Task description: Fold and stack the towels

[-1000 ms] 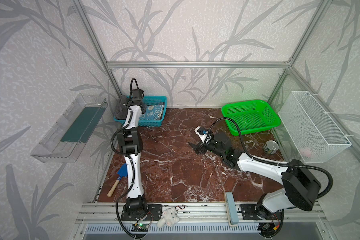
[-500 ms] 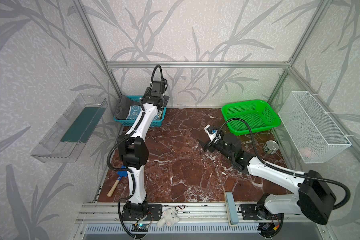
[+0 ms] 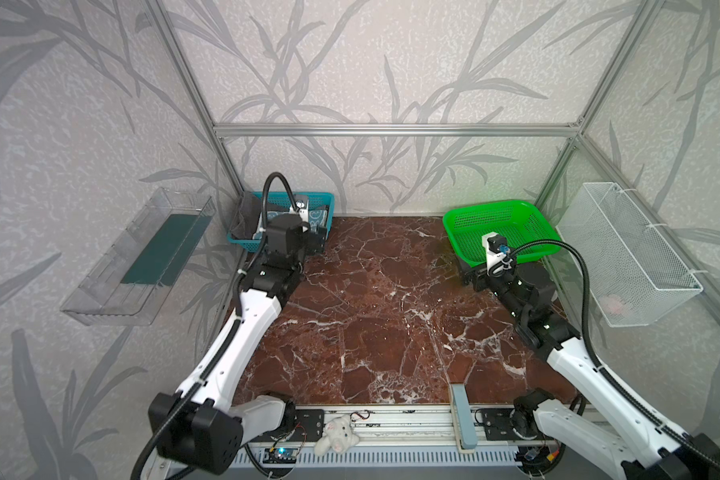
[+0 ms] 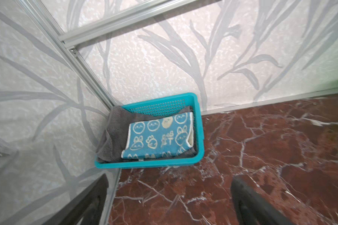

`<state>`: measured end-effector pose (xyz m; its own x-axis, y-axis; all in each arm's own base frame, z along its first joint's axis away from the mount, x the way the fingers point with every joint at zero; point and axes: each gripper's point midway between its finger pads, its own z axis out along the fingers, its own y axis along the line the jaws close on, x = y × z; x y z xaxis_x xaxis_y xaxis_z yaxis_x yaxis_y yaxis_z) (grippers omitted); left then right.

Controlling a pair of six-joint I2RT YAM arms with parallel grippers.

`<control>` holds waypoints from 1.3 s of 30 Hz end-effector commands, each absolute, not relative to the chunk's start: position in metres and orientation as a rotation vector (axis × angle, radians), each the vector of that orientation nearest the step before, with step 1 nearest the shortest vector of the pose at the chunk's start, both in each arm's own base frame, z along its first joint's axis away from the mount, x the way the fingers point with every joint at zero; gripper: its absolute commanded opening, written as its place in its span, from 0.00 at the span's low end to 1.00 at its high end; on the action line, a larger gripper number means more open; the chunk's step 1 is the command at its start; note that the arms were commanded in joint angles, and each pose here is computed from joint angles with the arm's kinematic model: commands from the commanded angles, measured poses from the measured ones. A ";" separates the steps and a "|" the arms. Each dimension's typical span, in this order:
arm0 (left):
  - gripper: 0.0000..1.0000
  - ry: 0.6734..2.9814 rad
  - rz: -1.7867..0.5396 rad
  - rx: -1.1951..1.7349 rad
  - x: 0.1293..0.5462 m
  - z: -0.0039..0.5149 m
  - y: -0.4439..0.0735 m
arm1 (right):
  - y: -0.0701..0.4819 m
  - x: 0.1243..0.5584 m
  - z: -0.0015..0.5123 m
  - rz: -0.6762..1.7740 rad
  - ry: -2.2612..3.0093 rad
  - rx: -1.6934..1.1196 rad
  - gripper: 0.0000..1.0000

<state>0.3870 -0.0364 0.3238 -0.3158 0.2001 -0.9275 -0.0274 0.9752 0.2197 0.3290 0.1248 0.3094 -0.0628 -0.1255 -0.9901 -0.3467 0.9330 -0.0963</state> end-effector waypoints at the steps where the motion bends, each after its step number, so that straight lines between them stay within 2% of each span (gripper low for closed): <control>1: 0.99 1.862 0.025 0.109 0.370 0.303 -0.057 | 0.122 0.324 0.303 0.223 1.667 -0.352 0.99; 10: 0.99 1.904 0.060 -0.120 0.326 0.229 -0.024 | 0.081 0.320 0.304 0.266 1.700 -0.068 0.99; 14: 0.99 1.950 0.119 -0.202 0.311 0.193 -0.008 | 0.045 0.315 0.259 0.163 1.867 0.087 0.99; 19: 0.99 1.963 0.147 -0.251 0.303 0.173 0.000 | 0.038 0.308 0.199 0.165 2.052 0.150 0.99; 23: 0.99 1.948 0.185 -0.277 0.308 0.168 0.006 | 0.037 0.312 0.159 0.168 2.170 0.203 0.90; 26: 0.99 1.940 0.199 -0.260 0.313 0.161 0.005 | 0.035 0.322 0.145 0.107 2.197 0.157 0.77; 28: 0.99 1.932 0.232 -0.262 0.314 0.161 0.009 | 0.034 0.331 0.142 0.062 2.190 0.097 0.75; 31: 0.99 1.890 0.283 -0.222 0.318 0.164 0.012 | 0.037 0.343 0.136 0.025 2.168 0.012 0.77; 36: 0.99 1.810 0.363 -0.286 0.320 0.158 0.027 | 0.036 0.359 0.127 -0.027 2.119 -0.045 0.94; 37: 0.99 1.816 0.372 -0.286 0.323 0.154 0.027 | 0.038 0.363 0.127 -0.027 2.108 -0.071 1.00; 39: 0.99 1.821 0.383 -0.295 0.328 0.147 0.028 | 0.041 0.369 0.125 -0.037 2.088 -0.113 0.99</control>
<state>0.3197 0.0188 0.1298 -0.3714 0.0100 -0.9284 -0.3206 0.9370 0.1383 0.3523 0.0401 0.1094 -0.5831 -0.0416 -0.8113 -0.0365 0.9990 -0.0250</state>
